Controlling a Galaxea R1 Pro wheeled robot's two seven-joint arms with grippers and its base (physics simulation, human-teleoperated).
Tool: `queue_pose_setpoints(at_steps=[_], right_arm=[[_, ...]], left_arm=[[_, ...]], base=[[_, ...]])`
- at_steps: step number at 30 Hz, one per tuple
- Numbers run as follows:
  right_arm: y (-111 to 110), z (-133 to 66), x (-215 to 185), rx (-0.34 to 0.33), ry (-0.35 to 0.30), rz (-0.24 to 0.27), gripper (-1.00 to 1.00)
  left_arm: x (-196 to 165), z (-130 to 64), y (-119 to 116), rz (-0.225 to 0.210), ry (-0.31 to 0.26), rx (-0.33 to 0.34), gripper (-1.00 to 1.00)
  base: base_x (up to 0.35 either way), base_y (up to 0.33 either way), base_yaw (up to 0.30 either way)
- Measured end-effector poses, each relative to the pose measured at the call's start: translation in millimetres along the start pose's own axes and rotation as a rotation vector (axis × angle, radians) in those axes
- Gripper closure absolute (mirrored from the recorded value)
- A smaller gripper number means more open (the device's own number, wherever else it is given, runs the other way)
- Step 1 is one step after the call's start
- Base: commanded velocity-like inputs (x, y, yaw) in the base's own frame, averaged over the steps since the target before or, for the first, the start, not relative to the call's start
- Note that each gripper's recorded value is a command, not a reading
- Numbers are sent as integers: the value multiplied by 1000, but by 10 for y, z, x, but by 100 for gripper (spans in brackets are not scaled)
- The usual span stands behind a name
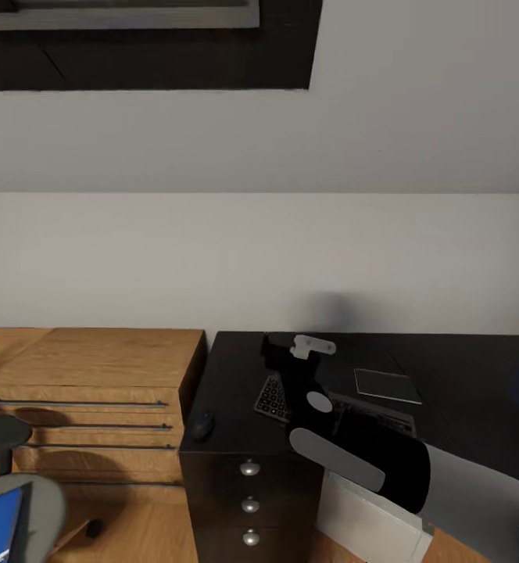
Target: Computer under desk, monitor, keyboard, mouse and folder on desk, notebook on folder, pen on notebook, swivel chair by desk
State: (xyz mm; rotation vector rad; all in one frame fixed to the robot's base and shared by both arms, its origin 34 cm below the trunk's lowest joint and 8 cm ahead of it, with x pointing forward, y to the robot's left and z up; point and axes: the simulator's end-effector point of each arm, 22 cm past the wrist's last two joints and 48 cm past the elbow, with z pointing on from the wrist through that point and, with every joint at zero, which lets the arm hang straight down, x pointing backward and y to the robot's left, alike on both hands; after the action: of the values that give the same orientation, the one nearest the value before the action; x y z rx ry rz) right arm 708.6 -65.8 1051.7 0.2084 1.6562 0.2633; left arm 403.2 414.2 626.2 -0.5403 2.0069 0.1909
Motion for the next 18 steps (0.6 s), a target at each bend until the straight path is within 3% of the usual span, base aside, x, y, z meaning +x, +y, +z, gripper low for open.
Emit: queue_pose_setpoints(at_steps=[8, 18], right_arm=[[-20, 21, 29, 5, 5, 0, -100], [-33, 28, 38, 7, 7, -1, -100]], left_arm=[[20, -3, 2, 2, 5, -1, -100], [27, -4, 0, 3, 7, 0, -100]], base=[[-266, 206, 159], [-293, 152, 22]])
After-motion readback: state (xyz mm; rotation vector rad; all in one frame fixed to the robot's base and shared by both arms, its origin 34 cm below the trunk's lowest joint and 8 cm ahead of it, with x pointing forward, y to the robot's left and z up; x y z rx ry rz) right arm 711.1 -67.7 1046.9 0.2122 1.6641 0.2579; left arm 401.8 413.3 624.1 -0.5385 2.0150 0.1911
